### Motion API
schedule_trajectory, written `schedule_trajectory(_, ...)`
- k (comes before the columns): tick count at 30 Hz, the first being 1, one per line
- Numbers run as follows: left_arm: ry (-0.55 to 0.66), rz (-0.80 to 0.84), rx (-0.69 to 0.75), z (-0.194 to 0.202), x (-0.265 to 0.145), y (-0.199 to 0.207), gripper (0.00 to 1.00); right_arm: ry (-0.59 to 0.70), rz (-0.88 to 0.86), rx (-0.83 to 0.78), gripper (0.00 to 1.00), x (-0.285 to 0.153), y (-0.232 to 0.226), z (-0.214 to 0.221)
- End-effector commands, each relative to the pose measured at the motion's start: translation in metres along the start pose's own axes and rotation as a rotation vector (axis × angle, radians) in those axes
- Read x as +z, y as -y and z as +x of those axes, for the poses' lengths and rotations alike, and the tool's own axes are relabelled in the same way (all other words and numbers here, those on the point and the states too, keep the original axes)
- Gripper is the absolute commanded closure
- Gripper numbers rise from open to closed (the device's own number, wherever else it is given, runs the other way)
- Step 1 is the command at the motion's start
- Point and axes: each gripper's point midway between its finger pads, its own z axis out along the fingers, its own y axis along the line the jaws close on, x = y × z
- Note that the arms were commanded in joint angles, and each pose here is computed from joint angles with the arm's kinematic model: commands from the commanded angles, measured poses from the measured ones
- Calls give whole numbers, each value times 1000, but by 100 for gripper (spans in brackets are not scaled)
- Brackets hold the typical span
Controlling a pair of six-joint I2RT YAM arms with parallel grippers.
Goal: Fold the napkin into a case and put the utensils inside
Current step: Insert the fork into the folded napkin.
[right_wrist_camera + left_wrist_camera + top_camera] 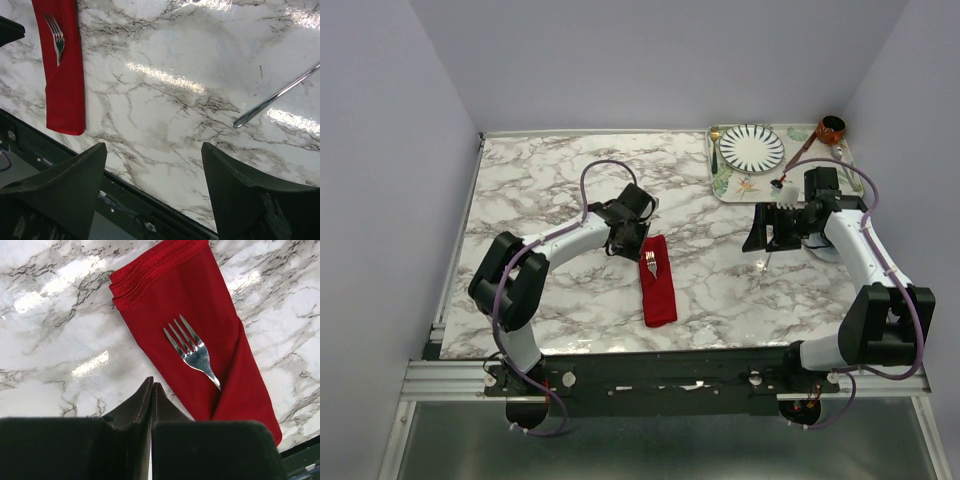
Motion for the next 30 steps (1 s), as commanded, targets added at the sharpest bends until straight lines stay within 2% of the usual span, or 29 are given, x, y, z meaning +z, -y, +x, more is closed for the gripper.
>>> schedule_trajectory(1,44,-23,-58,-12,4,8,86,39,-8,-3,15,-5,-3,-5)
schedule_trajectory(6,21,-37,-63,-12,14,9,82,36,-7,2,15,-4,-2,-5)
schedule_trajectory(30,-32,-75,-65,-12,38,5,74,28,-3,10,13,-2,0,-6)
